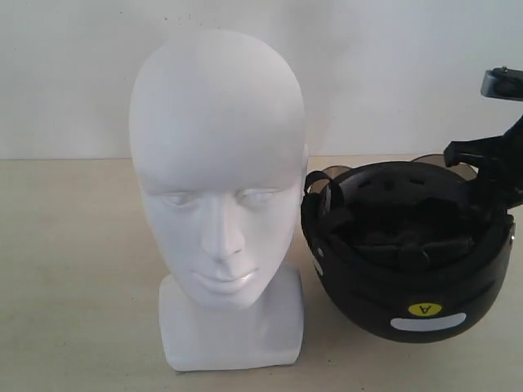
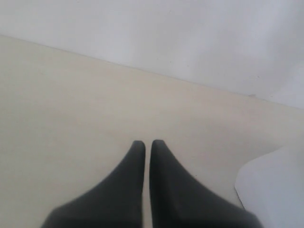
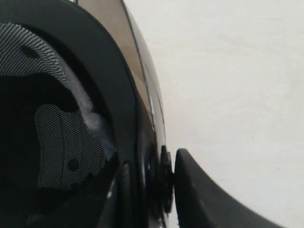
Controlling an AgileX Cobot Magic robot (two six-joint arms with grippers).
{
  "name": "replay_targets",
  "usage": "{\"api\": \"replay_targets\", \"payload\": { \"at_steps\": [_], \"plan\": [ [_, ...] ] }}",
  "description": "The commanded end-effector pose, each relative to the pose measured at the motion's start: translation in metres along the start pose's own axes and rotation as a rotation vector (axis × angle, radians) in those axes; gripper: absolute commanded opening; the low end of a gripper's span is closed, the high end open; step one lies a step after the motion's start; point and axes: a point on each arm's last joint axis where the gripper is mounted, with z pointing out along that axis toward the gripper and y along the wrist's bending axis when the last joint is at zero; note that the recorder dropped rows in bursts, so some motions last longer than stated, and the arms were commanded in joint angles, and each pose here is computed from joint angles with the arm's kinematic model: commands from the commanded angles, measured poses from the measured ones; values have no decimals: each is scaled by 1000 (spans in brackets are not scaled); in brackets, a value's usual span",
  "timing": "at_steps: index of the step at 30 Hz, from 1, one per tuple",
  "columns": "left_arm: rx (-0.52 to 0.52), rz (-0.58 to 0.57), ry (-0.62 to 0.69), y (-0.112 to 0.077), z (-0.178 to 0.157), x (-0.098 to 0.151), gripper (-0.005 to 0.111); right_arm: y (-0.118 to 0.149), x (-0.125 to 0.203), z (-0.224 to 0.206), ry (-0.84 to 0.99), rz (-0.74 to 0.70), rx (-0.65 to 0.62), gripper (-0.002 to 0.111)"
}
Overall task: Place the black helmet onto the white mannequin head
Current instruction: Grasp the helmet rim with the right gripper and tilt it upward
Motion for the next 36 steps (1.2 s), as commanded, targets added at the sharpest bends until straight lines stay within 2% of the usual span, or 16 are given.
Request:
{"api": "replay_targets", "payload": {
  "at_steps": [1,10,15,22,24,25,28,30,31,33,36],
  "plan": [
    [9,4,0,0,0,1,4,-3,9,-9,-73,74,14,0],
    [9,4,0,0,0,1,4,-9,17,-15,-144,148,65,0],
    [9,4,0,0,0,1,4,-12,26,-7,-153,314,67,0],
    [9,4,0,0,0,1,4,-14,42,-2,-80,428,79,1],
    [9,4,0,0,0,1,4,-12,42,-8,-97,426,70,8],
    [9,4,0,0,0,1,4,-11,42,-13,-110,414,66,15],
    [9,4,0,0,0,1,4,-9,42,-26,-151,390,54,47],
    [9,4,0,0,0,1,4,-8,44,-34,-154,388,52,75],
    [9,4,0,0,0,1,4,-8,46,-37,-143,381,54,85],
    [9,4,0,0,0,1,4,-8,50,-41,-113,332,63,92],
    [9,4,0,0,0,1,4,-7,55,-48,-93,261,68,89]
  ]
}}
